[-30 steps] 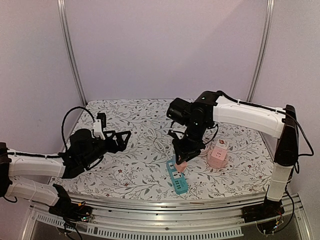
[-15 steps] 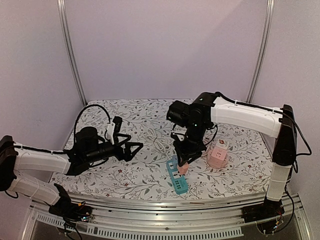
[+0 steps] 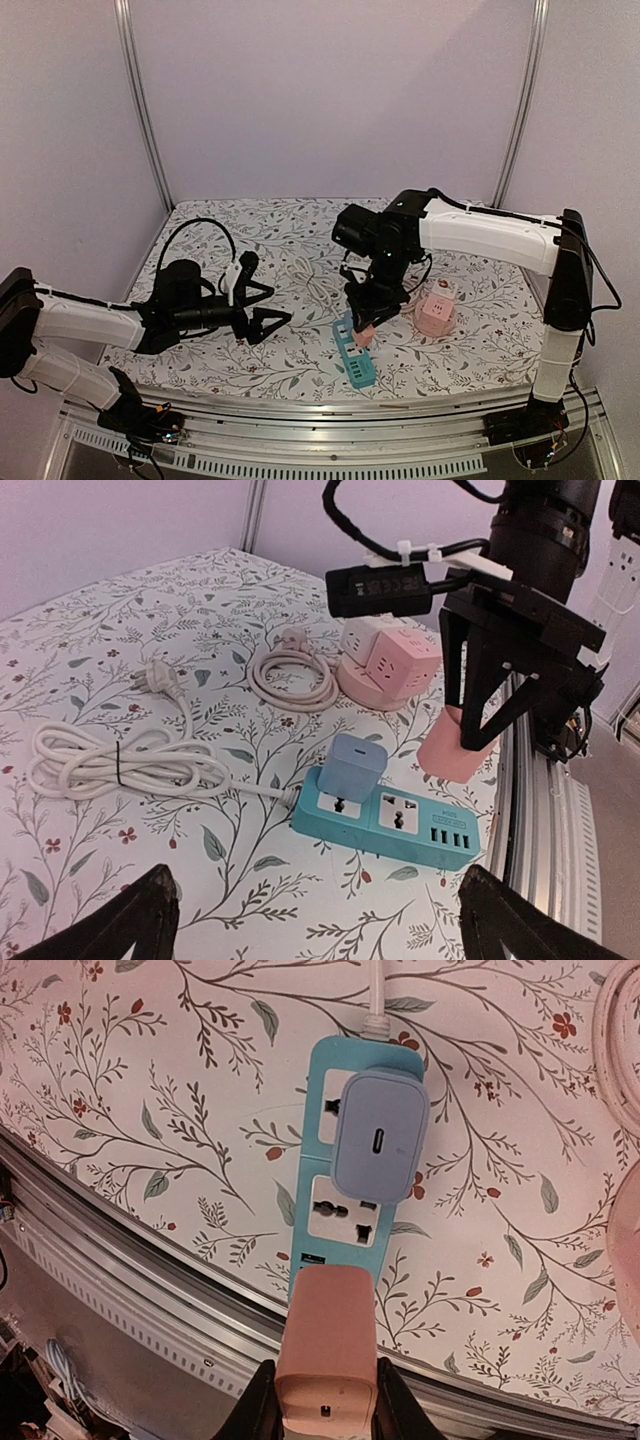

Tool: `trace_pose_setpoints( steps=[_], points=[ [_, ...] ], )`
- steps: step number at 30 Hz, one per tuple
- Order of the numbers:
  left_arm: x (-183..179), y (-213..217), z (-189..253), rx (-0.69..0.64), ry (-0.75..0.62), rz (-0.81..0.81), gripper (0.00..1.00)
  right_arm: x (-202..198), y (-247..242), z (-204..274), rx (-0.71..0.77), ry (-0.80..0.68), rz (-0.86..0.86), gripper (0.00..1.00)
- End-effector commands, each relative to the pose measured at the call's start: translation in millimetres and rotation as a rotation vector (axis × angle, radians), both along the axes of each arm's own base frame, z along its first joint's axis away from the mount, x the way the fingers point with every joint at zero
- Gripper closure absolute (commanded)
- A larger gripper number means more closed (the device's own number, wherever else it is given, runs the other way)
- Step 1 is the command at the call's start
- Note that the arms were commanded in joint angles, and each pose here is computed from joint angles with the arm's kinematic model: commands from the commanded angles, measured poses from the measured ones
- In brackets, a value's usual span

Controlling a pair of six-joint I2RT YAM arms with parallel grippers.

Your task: Insert the plug

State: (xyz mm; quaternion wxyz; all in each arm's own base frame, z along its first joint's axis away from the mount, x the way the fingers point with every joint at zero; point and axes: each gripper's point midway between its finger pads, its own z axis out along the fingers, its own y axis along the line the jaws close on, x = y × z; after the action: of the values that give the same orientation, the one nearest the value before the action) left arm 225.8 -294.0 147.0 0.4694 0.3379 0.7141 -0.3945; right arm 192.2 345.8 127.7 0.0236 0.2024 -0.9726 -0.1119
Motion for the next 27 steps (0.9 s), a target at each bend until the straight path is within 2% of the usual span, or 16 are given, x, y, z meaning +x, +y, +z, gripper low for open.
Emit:
trace_pose_setpoints(
  steps=[1,27],
  points=[
    [-6,-11,-2,0.039,-0.024,-0.056,0.03,8,2,-12,-0.001,-0.011,-0.002,1.0],
    [-15,-28,-13,0.1,-0.024,-0.115,0.01,10,-4,-37,-0.028,-0.002,-0.009,1.0]
  ],
)
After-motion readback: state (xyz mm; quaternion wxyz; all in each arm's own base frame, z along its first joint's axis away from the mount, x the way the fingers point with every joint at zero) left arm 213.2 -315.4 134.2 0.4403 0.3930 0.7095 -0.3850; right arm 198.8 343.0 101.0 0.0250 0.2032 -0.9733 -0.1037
